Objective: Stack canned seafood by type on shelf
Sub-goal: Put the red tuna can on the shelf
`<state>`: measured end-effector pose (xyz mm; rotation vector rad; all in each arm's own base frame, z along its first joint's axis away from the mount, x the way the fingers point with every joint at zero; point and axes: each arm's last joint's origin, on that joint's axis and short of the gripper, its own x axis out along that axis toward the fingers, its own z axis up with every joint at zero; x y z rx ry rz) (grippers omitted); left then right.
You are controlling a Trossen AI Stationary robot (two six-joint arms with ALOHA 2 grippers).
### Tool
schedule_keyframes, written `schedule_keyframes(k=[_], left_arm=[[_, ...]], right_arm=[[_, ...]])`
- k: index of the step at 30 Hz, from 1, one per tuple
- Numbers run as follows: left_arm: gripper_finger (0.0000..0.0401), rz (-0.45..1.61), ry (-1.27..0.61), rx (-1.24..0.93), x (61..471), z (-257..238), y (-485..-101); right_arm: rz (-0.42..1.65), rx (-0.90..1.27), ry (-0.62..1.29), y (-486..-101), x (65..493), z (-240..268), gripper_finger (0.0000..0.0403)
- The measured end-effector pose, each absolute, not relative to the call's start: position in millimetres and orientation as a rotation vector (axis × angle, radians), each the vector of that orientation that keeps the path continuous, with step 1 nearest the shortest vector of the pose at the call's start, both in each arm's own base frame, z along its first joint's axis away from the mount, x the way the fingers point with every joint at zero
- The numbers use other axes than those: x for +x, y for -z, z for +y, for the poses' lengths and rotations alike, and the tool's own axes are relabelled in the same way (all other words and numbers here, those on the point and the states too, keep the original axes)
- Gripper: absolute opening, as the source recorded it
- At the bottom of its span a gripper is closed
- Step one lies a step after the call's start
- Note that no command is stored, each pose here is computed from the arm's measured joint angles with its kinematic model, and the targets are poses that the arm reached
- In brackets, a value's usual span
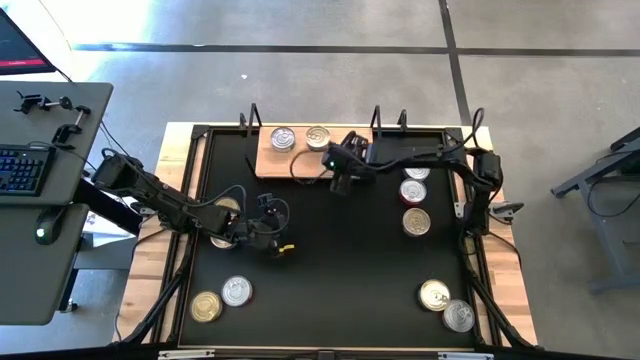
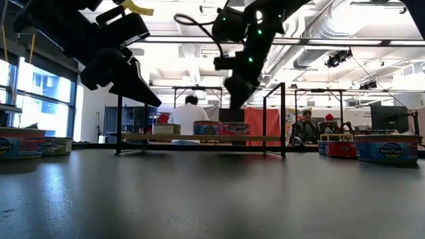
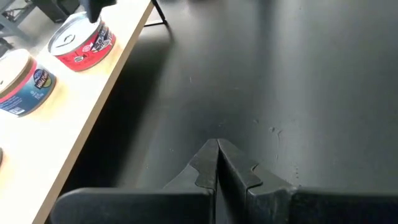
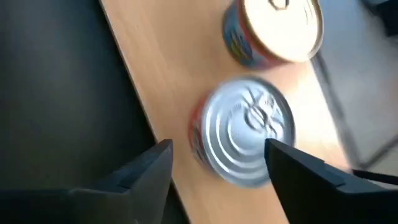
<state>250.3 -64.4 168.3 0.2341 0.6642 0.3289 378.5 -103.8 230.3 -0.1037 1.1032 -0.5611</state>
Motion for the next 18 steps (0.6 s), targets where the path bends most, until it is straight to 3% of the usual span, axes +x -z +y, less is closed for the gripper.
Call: schedule_keyframes(k=[4,12,14,18], left_arm=[[0.0001,0.664,-0.329,0.234,250.4,-64.4,-168.2],[0.0001,0.664,-0.329,0.233,250.4,-64.5,-168.2],[0.0001,0.663,-0.329,0.233,250.5,-64.5,-168.2],[0.0001,0.663,-0.329,0.233,250.5,-64.5,-168.2]], right_arm=[[1.006,0.009,0.6,-233.3,380.2,-126.2,0.0184],[1.033,0.191,0.6,-200.8,372.8,-164.8,0.0023],[1.042,0.193,0.616,-196.3,372.2,-169.1,0.0007],[1.035,0.198,0.752,-194.7,368.8,-175.6,0.0018]])
